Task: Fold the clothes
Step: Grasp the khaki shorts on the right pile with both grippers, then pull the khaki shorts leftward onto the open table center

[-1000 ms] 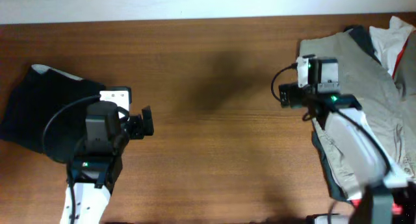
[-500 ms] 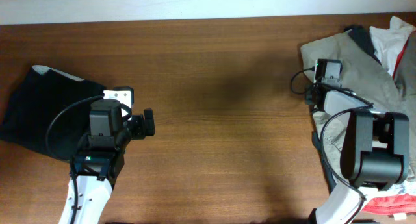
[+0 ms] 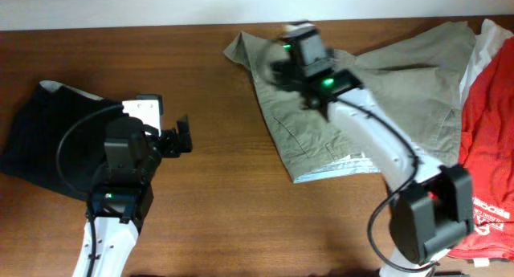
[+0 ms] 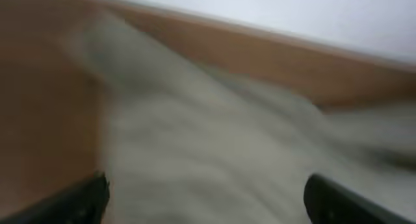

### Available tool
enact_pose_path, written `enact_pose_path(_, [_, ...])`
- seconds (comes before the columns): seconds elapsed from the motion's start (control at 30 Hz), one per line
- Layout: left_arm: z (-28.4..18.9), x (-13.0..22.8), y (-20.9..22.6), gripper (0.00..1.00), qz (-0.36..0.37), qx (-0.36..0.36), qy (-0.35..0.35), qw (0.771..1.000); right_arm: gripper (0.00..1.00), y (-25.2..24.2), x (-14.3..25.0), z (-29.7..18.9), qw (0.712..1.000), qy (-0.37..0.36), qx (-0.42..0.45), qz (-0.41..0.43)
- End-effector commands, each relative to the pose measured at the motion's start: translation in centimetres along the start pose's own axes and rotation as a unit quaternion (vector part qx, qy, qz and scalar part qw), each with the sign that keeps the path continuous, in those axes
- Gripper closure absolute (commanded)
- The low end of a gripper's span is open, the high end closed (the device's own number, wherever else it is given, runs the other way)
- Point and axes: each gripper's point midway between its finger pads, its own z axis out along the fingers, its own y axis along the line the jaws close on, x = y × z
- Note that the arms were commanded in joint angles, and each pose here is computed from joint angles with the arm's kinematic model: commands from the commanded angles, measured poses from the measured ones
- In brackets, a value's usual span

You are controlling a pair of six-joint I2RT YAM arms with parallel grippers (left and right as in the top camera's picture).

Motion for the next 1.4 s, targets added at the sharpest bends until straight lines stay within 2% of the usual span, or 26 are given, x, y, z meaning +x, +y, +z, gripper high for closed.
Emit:
enact_pose_path(0.0, [-0.2,-1.1,-4.5,0.01,-0.007,0.133,-0.01,0.991,0.01,-10.0,1.6,-3.6,0.994,0.047,0.092,0.045])
enact_pose_path(0.1, [2.4,2.0,-8.5,0.01,-0.043,0.183,0.053,0.981,0.01,-16.1,4.7,-5.7,0.982,0.105,0.134,0.081])
enact_pose_path(0.17, [4.3,5.6,-12.8,0.01,-0.068,0.217,0.114,0.967,0.01,-17.8,6.0,-6.3,0.978,0.125,0.128,0.105])
enact_pose_path(0.27, [5.7,11.4,-18.1,0.01,-0.152,0.247,0.221,0.931,0.01,-18.7,7.4,-6.2,0.975,0.147,0.091,0.138])
enact_pose_path(0.3, [6.0,13.8,-20.8,0.01,-0.18,0.265,0.262,0.91,0.01,-19.0,7.7,-6.2,0.974,0.151,0.086,0.146])
enact_pose_path(0.37, [6.3,16.6,-23.4,0.01,-0.216,0.265,0.3,0.89,0.01,-19.0,8.0,-6.3,0.973,0.159,0.085,0.147])
enact_pose_path(0.5, [5.7,20.7,-28.1,0.03,-0.239,0.281,0.341,0.865,0.01,-19.0,8.2,-6.4,0.972,0.163,0.085,0.146])
enact_pose_path(0.53, [5.6,21.9,-29.1,0.09,-0.251,0.282,0.353,0.856,0.01,-18.9,8.3,-6.4,0.972,0.165,0.084,0.146])
enact_pose_path(0.57, [5.9,22.2,-29.6,0.25,-0.249,0.291,0.348,0.856,0.01,-18.9,8.4,-6.4,0.972,0.166,0.083,0.146])
enact_pose_path(0.63, [6.9,21.5,-30.3,0.86,-0.253,0.311,0.318,0.859,0.01,-18.9,8.4,-6.4,0.972,0.166,0.083,0.146])
enact_pose_path(0.67, [7.2,21.1,-30.3,0.99,-0.252,0.311,0.305,0.864,0.01,-18.9,8.4,-6.4,0.972,0.166,0.083,0.146])
enact_pose_path(0.7, [7.4,20.9,-30.1,0.99,-0.241,0.315,0.3,0.868,0.01,-18.9,8.4,-6.4,0.972,0.166,0.083,0.146])
enact_pose_path(0.77, [7.1,18.9,-28.3,0.99,-0.2,0.349,0.294,0.867,0.01,-18.9,8.4,-6.4,0.972,0.166,0.084,0.146])
enact_pose_path(0.83, [6.3,13.3,-21.2,0.99,-0.206,0.334,0.275,0.878,0.01,-18.9,8.4,-6.4,0.972,0.166,0.083,0.146])
enact_pose_path(0.9, [4.6,6.3,-10.9,0.99,-0.213,0.264,0.198,0.92,0.01,-18.9,8.4,-6.4,0.972,0.166,0.083,0.146])
enact_pose_path(0.93, [3.5,2.7,-4.3,0.99,-0.216,0.191,0.133,0.948,0.01,-18.8,8.3,-6.4,0.972,0.166,0.079,0.147])
enact_pose_path(0.97, [2.5,-0.5,1.5,0.99,-0.221,0.119,0.063,0.966,0.02,-18.3,8.3,-6.3,0.973,0.166,0.067,0.149])
enact_pose_path(1.0, [1.6,-2.8,5.7,0.95,-0.232,0.075,0.006,0.97,0.01,-17.7,8.2,-6.2,0.973,0.165,0.048,0.152])
enact_pose_path(1.03, [1.2,-3.4,8.2,0.35,-0.24,0.052,-0.018,0.969,0.01,-17.0,8.1,-6.2,0.974,0.165,0.03,0.155])
enact_pose_path(1.07, [1.3,-2.8,8.9,0.01,-0.252,0.047,-0.008,0.967,0.01,-16.5,8.2,-6.2,0.973,0.17,0.015,0.156])
enact_pose_path(1.13, [1.3,2.1,6.6,0.01,-0.29,0.063,0.097,0.95,0.01,-15.9,9.5,-6.1,0.968,0.199,0.006,0.154])
enact_pose_path(1.2, [0.0,6.7,5.1,0.01,-0.327,0.054,0.197,0.923,0.01,-13.9,10.3,-5.4,0.962,0.219,-0.047,0.155])
enact_pose_path(1.27, [-1.3,10.0,4.8,0.01,-0.345,0.023,0.263,0.901,0.01,-8.0,8.8,-4.6,0.953,0.189,-0.218,0.088])
enact_pose_path(1.33, [-1.3,11.2,4.4,0.01,-0.331,0.009,0.28,0.901,0.02,-7.1,8.6,-2.8,0.961,0.184,-0.194,0.065])
enact_pose_path(1.37, [-1.1,12.0,3.5,0.01,-0.32,0.015,0.295,0.9,0.01,-6.6,9.7,-2.0,0.958,0.211,-0.18,0.076])
